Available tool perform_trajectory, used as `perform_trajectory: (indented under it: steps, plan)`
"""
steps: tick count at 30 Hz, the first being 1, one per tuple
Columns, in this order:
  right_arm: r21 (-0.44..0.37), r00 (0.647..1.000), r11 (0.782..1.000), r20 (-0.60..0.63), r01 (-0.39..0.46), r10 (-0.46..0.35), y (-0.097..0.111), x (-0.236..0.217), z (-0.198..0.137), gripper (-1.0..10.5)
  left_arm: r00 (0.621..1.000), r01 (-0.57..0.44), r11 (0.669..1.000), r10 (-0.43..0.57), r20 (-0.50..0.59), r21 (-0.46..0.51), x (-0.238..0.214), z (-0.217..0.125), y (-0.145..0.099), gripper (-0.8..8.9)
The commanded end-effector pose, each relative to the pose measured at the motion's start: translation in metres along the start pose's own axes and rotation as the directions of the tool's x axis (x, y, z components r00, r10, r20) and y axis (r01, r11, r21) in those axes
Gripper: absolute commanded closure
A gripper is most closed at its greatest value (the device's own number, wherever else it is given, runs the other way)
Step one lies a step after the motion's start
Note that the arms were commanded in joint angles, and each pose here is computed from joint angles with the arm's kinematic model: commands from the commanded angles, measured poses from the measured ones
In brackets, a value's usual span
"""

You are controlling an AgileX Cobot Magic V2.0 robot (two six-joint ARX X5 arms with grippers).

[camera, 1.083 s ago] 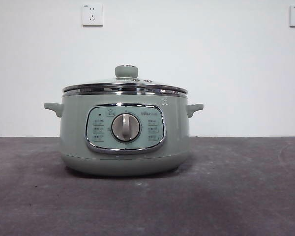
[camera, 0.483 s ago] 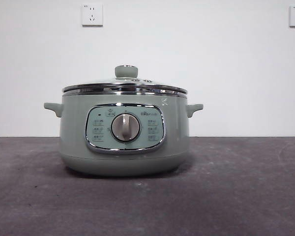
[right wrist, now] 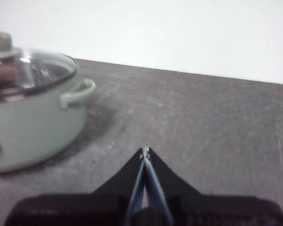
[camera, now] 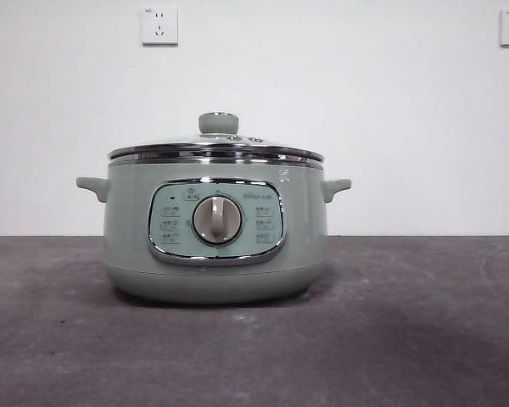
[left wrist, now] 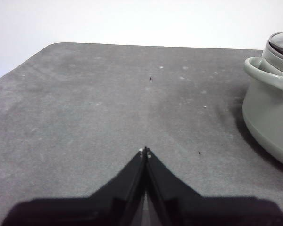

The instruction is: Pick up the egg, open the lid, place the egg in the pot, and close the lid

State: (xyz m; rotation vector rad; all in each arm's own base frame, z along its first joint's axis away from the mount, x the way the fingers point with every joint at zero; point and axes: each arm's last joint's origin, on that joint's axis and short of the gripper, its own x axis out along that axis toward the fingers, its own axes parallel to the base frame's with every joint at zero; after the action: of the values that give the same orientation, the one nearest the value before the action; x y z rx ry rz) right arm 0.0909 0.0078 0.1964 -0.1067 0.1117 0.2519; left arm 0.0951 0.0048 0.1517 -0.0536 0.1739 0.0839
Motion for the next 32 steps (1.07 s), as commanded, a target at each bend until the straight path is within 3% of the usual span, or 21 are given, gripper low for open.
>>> perform_trajectory:
  steps: [1, 12, 16, 19, 32]
  plan:
    - [0.022, 1.000, 1.000, -0.029, 0.007, -0.006, 0.001, 0.003, -0.021, 9.5, 1.000, -0.003, 1.000, 0.003, -0.009, -0.006, 0.001, -0.004, 0.000, 8.17]
    - [0.078, 0.998, 0.997, -0.070, 0.006, 0.000, 0.003, 0.009, -0.046, 9.5, 1.000, -0.003, 1.000, 0.003, -0.008, -0.006, 0.001, -0.004, 0.000, 8.17]
    - [0.053, 0.998, 0.999, -0.068, 0.008, -0.005, 0.003, 0.009, -0.046, 9.5, 1.000, -0.006, 1.000, 0.006, -0.007, -0.006, 0.001, -0.004, 0.001, 8.17]
    - [-0.015, 0.997, 1.000, -0.074, 0.027, -0.028, 0.002, 0.009, -0.046, 9.5, 1.000, -0.006, 1.000, 0.006, -0.008, -0.006, 0.001, -0.004, 0.001, 8.17]
    - [-0.014, 0.997, 1.000, -0.074, 0.025, -0.026, 0.002, 0.009, -0.046, 9.5, 1.000, -0.006, 1.000, 0.006, -0.007, -0.006, 0.001, -0.004, 0.001, 8.17]
